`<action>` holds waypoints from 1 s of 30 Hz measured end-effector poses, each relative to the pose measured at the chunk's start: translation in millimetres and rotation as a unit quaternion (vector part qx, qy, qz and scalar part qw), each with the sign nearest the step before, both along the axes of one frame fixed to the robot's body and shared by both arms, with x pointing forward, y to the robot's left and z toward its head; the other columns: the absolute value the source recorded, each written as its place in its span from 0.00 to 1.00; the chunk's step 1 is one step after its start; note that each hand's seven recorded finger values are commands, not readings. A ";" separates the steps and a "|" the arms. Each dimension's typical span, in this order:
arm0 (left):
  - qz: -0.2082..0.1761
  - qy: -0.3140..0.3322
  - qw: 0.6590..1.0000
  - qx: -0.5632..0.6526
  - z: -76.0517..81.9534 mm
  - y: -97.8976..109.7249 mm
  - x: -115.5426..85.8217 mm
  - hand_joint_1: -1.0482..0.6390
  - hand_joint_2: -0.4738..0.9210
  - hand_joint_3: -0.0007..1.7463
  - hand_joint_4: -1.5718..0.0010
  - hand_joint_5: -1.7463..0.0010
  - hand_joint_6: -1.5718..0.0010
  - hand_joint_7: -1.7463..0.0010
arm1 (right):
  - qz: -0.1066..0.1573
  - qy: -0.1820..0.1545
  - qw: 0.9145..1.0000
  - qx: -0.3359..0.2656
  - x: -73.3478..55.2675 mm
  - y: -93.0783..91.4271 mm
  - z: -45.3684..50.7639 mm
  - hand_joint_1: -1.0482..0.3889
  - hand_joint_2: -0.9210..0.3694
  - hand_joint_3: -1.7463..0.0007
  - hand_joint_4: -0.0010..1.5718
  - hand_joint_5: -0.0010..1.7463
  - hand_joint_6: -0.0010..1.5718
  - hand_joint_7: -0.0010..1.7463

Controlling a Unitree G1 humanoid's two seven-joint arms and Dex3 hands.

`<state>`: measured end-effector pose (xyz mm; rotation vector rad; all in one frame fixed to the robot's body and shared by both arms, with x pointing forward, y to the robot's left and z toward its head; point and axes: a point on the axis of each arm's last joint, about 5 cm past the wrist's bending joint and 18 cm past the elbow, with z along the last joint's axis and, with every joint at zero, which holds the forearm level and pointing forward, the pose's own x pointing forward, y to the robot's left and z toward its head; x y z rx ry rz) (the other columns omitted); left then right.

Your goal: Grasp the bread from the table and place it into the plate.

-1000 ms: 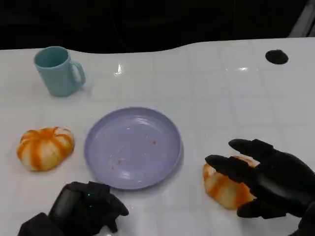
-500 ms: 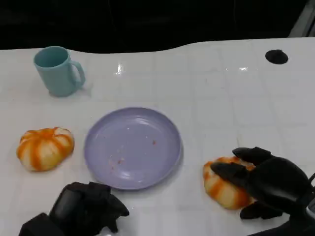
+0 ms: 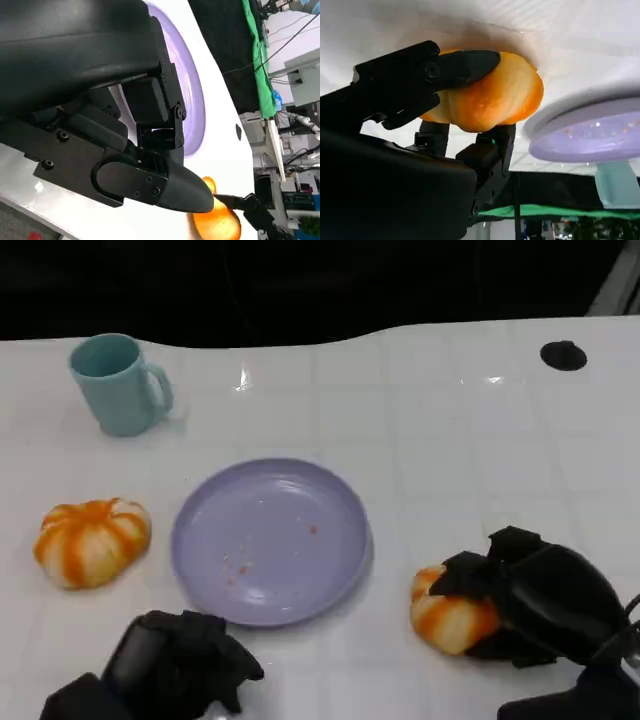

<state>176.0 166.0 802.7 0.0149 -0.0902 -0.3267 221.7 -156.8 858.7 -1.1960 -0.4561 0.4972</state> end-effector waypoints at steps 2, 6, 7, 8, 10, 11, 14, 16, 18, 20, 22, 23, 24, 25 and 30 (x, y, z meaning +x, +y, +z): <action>0.000 0.000 1.000 0.000 0.1 -0.1 0.1 0.00 1.00 0.11 0.23 0.32 0.14 0.65 | -0.001 -0.007 1.000 0.009 0.2 0.6 -1.8 0.55 0.13 0.56 0.49 1.00 0.34 1.00; 0.000 0.000 1.000 0.000 0.0 -0.3 0.1 0.00 1.00 0.11 0.23 0.32 0.15 0.65 | -0.009 -0.022 0.999 0.042 -0.7 3.6 -6.7 0.57 0.20 0.51 0.51 1.00 0.39 0.95; 0.000 0.000 1.000 -0.001 0.0 -0.3 0.1 0.00 1.00 0.11 0.23 0.32 0.15 0.65 | -0.010 -0.026 0.998 0.053 -1.1 4.5 -7.8 0.57 0.22 0.49 0.51 1.00 0.39 0.95; 0.000 0.000 1.000 -0.001 0.0 -0.5 0.0 0.00 1.00 0.11 0.23 0.32 0.14 0.65 | -0.012 -0.029 0.997 0.065 -1.5 5.6 -8.9 0.57 0.24 0.47 0.52 1.00 0.40 0.95; 0.000 0.000 1.000 -0.001 0.0 -0.7 0.0 0.00 1.00 0.11 0.23 0.32 0.14 0.65 | -0.013 -0.034 0.995 0.096 -2.1 8.8 -9.5 0.58 0.30 0.40 0.54 1.00 0.43 0.93; 0.000 0.000 1.000 0.000 0.0 -0.8 0.0 0.00 1.00 0.11 0.23 0.32 0.14 0.65 | -0.014 -0.036 0.993 0.113 -2.2 10.8 -9.3 0.58 0.32 0.37 0.54 1.00 0.44 0.94; 0.000 0.000 1.000 0.001 0.0 -1.2 0.1 0.00 1.00 0.11 0.23 0.32 0.14 0.65 | -0.013 -0.039 0.986 0.162 -1.7 16.6 -6.5 0.58 0.37 0.31 0.57 1.00 0.43 0.97; 0.000 0.000 1.000 0.001 0.0 -1.3 0.1 0.00 1.00 0.11 0.23 0.32 0.14 0.65 | -0.011 -0.041 0.982 0.182 -1.3 21.1 -4.7 0.58 0.40 0.27 0.58 1.00 0.43 0.98; 0.001 0.000 1.000 0.001 0.0 -1.3 0.1 0.00 1.00 0.11 0.23 0.32 0.14 0.65 | -0.009 -0.044 0.979 0.197 -0.6 25.8 -2.1 0.59 0.44 0.25 0.59 1.00 0.45 0.97; 0.001 0.001 1.000 0.001 -0.1 -1.3 0.1 0.00 1.00 0.11 0.23 0.32 0.14 0.65 | -0.008 -0.047 0.975 0.215 1.1 31.5 0.8 0.61 0.47 0.24 0.59 1.00 0.44 0.99; 0.001 0.001 1.000 0.000 -0.1 -1.4 0.1 0.00 1.00 0.11 0.23 0.32 0.14 0.65 | -0.001 -0.047 0.972 0.229 4.0 38.7 4.5 0.64 0.53 0.17 0.60 1.00 0.45 1.00; 0.001 0.001 1.000 0.000 -0.1 -1.4 0.1 0.00 1.00 0.11 0.23 0.32 0.14 0.65 | 0.004 -0.045 0.970 0.240 6.3 43.4 7.5 0.66 0.54 0.16 0.61 1.00 0.45 1.00; 0.001 0.001 1.000 0.000 -0.1 -1.6 0.1 0.00 1.00 0.11 0.23 0.32 0.14 0.65 | 0.010 -0.042 0.967 0.253 8.5 48.4 10.5 0.66 0.55 0.15 0.61 1.00 0.45 1.00; 0.000 0.001 1.000 0.000 -0.1 -1.8 0.1 0.00 1.00 0.11 0.23 0.32 0.14 0.65 | 0.017 -0.038 0.963 0.265 10.8 53.6 13.6 0.68 0.56 0.13 0.61 1.00 0.46 1.00; 0.000 0.001 1.000 -0.002 -0.2 -2.4 0.2 0.00 1.00 0.11 0.23 0.32 0.14 0.65 | 0.042 -0.021 0.955 0.292 20.3 75.6 23.1 0.73 0.58 0.14 0.61 1.00 0.48 0.96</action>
